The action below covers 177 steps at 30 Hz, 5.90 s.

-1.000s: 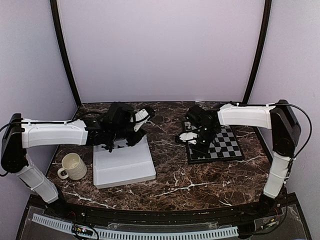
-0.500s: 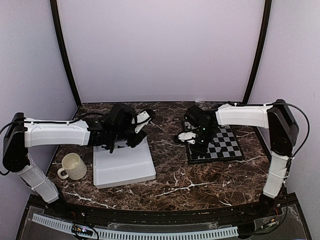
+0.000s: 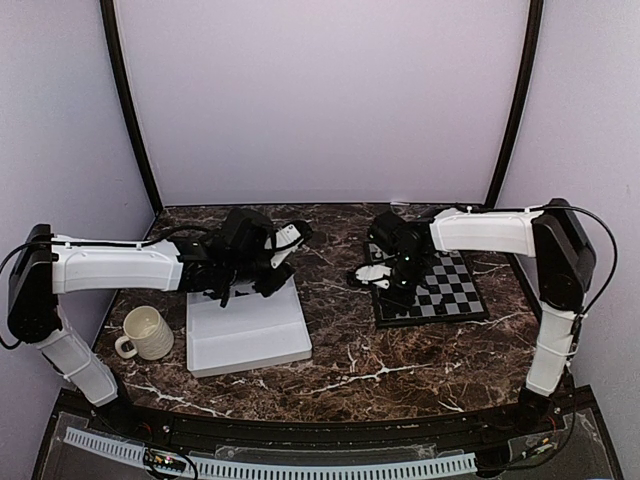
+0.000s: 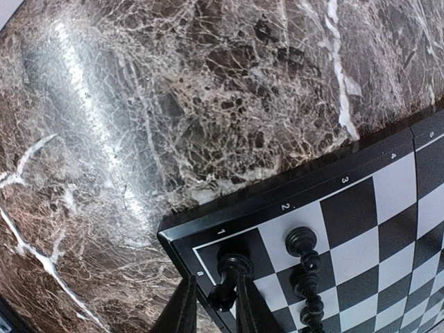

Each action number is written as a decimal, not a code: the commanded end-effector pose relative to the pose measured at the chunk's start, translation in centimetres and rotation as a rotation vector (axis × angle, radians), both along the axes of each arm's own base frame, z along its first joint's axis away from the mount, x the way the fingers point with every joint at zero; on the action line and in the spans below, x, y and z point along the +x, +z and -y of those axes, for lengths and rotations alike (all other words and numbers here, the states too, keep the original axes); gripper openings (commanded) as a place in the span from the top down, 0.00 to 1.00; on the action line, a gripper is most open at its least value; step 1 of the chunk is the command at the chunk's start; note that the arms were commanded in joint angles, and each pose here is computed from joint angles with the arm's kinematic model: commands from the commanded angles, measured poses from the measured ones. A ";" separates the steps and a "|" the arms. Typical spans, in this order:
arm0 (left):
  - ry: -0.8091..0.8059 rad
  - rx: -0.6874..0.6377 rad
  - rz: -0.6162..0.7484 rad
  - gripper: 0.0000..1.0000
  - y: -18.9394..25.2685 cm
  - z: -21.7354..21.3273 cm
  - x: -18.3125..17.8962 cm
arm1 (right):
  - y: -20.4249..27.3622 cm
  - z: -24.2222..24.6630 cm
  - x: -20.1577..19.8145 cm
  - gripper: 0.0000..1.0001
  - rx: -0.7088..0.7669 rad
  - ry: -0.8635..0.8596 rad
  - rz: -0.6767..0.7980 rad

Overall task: Set up the chess pieces on the board
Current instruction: Place the rook at h8, then pick up the rook from the storage box, then pass from the left arm to the right

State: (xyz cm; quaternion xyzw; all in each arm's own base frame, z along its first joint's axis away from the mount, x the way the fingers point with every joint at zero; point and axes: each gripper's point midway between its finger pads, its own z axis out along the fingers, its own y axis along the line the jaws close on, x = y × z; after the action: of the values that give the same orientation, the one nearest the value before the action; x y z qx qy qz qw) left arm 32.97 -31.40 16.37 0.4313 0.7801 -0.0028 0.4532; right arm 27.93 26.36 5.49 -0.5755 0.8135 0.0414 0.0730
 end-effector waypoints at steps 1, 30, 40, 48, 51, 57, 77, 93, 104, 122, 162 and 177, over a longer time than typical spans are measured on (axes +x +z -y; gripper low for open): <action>0.002 -0.026 0.011 0.55 1.3 0.4 0.3 | -0.1 -0.5 0.1 0.76 -0.002 0.008 0.010; 0.725 -0.060 -0.610 0.65 -8.3 -18.5 0.8 | 8.3 -1.3 -3.9 0.60 0.258 0.093 -0.024; 0.861 -0.012 -0.710 0.61 -11.1 -21.1 0.8 | 8.2 -1.0 -4.1 0.61 0.266 0.085 -0.025; 0.980 -0.176 -0.728 0.60 -11.1 -20.0 1.9 | 7.9 -1.2 -4.1 0.61 0.274 0.086 -0.040; 0.998 -0.238 -0.739 0.60 -11.1 -19.3 2.4 | 7.8 -1.2 -4.2 0.61 0.276 0.086 -0.044; 1.117 -0.317 -0.760 0.59 -12.0 -19.7 2.8 | 7.5 -1.0 -4.6 0.61 0.280 0.083 -0.056; 1.180 -0.348 -0.747 0.72 -14.7 -20.9 4.3 | 7.4 -1.3 -4.9 0.62 0.297 0.085 -0.077; 1.024 -0.278 -0.720 0.93 -10.8 -21.0 2.1 | 7.7 -1.7 -4.6 0.63 0.301 0.083 -0.082; 0.546 -0.325 -0.518 0.94 -1.6 -15.4 3.0 | 10.1 -2.3 -1.0 0.64 0.356 0.011 -0.004; -0.338 -0.420 -0.370 0.92 5.4 0.8 -6.1 | 16.0 -12.5 3.9 0.54 0.911 -0.174 -0.575; -0.409 -0.346 -0.429 0.93 3.8 4.2 -7.4 | 15.6 -17.4 -1.7 0.68 0.923 -0.106 -0.838; -0.389 -0.333 -0.427 0.93 3.2 4.1 -7.0 | 15.0 -17.8 -1.5 0.87 0.913 -0.113 -0.827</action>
State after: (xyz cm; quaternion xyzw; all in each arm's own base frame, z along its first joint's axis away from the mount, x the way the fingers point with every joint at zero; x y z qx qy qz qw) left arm 25.90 -35.23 18.70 0.4750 0.7567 -0.3085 0.3267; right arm 26.40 43.49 20.09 -0.3650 0.7116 0.6001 -0.0190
